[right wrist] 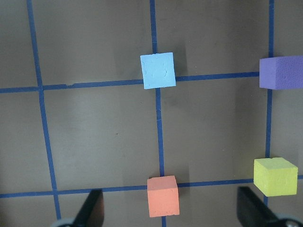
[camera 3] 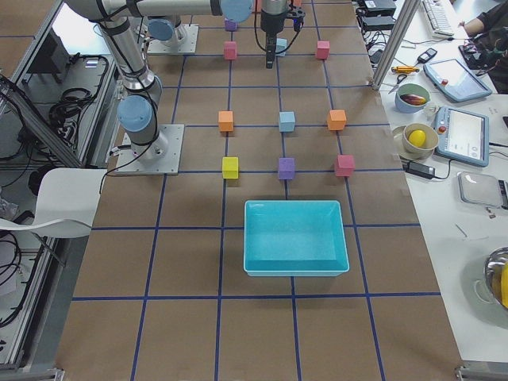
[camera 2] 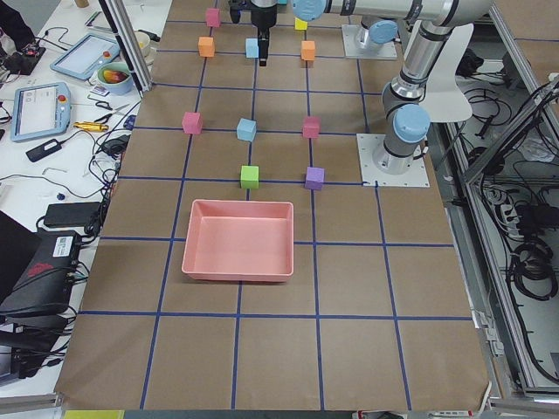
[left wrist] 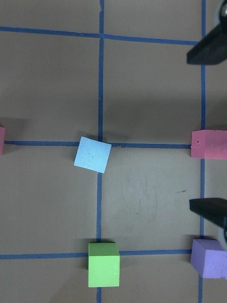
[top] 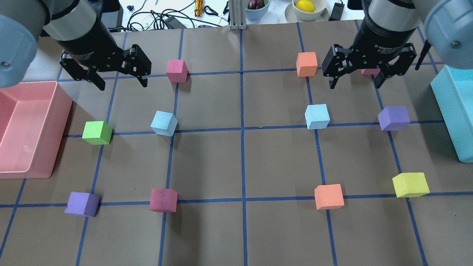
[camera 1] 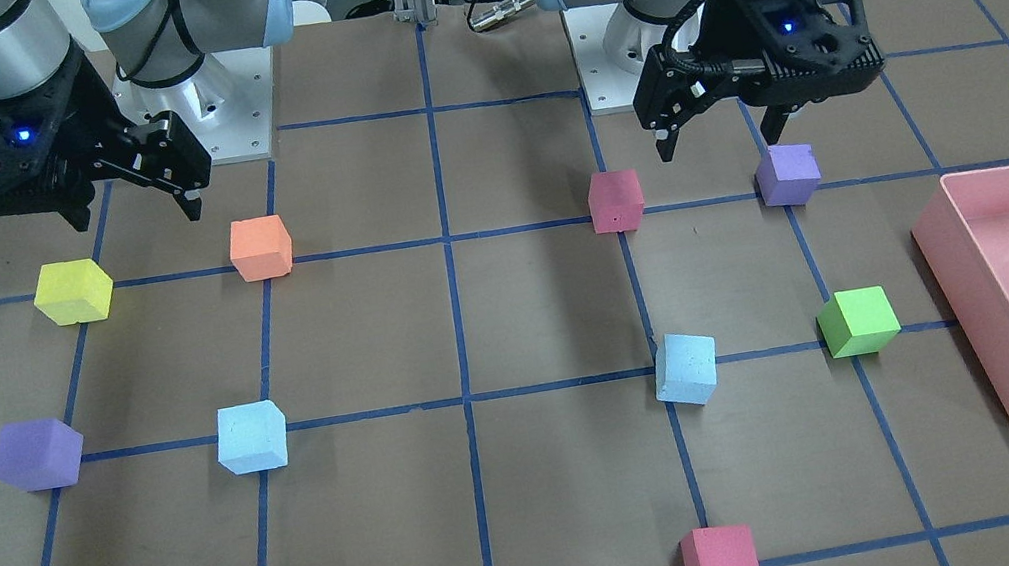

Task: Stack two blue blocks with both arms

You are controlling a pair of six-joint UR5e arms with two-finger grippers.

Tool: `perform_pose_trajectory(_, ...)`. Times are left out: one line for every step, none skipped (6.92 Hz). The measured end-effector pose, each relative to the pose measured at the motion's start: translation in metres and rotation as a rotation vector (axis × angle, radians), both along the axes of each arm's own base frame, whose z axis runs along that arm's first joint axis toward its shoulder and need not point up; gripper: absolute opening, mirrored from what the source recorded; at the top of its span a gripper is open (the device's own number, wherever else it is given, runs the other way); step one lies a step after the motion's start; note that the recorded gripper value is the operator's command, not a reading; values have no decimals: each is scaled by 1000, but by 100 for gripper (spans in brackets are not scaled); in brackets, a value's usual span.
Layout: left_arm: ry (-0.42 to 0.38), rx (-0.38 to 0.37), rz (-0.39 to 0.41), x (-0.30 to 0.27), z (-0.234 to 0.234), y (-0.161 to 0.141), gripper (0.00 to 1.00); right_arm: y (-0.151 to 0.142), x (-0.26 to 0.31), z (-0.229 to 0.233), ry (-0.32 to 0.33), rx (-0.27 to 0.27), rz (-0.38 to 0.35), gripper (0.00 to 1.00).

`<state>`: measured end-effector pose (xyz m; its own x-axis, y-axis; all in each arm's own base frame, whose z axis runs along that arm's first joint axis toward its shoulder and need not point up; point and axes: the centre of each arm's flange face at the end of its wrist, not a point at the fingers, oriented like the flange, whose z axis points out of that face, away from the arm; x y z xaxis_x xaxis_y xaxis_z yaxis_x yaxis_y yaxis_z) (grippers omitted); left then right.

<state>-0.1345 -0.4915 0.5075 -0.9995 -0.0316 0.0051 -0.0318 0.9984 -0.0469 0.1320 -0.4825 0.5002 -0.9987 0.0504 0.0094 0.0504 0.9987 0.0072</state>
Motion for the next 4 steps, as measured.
perform_pose_trajectory(-1, 0, 1, 0, 0, 0, 100, 1, 1, 1, -1, -2, 2, 100)
perform_pose_trajectory(-1, 0, 1, 0, 0, 0, 100, 1, 1, 0, -1, 0, 3, 100)
perform_pose_trajectory(-1, 0, 2, 0, 0, 0, 100, -2, 0, -3, 2, 9, 3, 100)
perform_pose_trajectory(-1, 0, 2, 1, 0, 0, 100, -9, -1, -15, 7, 30, 6, 100)
